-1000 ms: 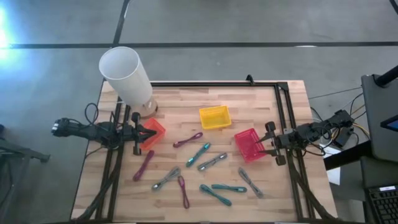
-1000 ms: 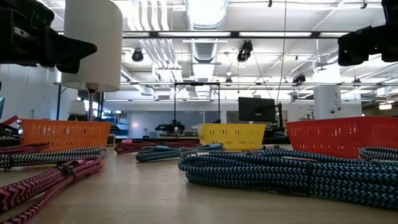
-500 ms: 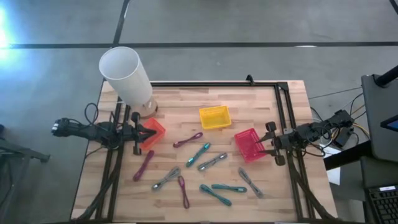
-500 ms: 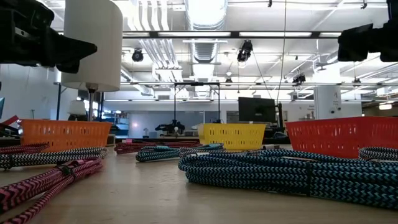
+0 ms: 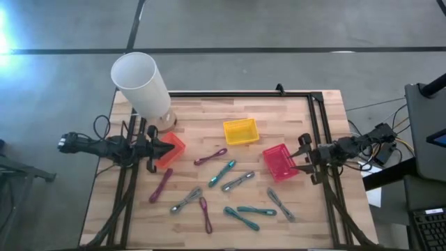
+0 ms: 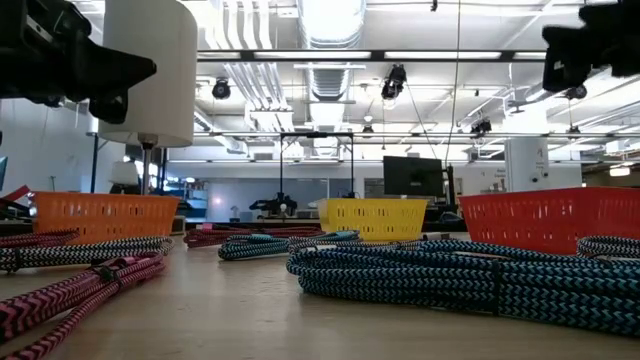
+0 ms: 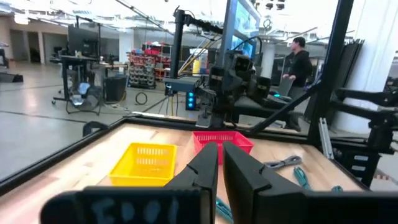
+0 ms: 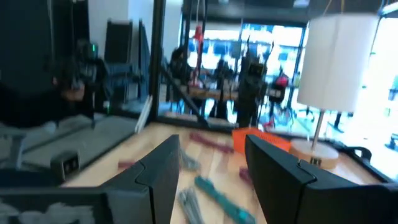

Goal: Pick & Place USB Port
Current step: Put the left pink patterned charger cable into the orange bin

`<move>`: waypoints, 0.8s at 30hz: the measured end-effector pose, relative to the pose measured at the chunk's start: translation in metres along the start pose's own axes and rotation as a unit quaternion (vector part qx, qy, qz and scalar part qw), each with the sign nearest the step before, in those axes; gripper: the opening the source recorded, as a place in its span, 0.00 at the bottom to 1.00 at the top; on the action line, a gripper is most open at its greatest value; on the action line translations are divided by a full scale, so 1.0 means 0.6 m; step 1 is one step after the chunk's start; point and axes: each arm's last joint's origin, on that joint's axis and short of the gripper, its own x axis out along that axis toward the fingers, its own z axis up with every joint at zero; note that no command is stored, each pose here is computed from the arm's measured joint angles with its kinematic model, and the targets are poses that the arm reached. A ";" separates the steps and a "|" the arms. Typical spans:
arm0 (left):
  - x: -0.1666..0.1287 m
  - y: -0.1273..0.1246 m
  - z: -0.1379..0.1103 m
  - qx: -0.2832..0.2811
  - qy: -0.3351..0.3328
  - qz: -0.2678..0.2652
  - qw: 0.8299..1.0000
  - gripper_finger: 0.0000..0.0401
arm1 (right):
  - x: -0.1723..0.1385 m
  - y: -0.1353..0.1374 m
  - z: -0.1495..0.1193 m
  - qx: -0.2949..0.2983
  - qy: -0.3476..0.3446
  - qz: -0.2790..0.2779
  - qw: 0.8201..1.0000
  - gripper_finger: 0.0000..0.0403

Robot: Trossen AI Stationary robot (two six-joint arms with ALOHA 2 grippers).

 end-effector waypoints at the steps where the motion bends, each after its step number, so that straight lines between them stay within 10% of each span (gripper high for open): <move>1: 0.000 0.000 0.000 -0.007 0.000 0.000 1.000 0.08 | 0.000 0.000 0.004 0.001 -0.012 -0.001 1.000 0.44; 13: -0.001 -0.004 0.052 -0.021 -0.015 0.003 1.000 0.28 | -0.006 -0.005 0.043 -0.160 -0.128 -0.039 0.978 0.44; 24: 0.031 -0.012 0.113 -0.048 0.144 0.107 0.983 0.40 | -0.002 -0.011 0.040 -0.103 -0.097 -0.103 0.985 0.44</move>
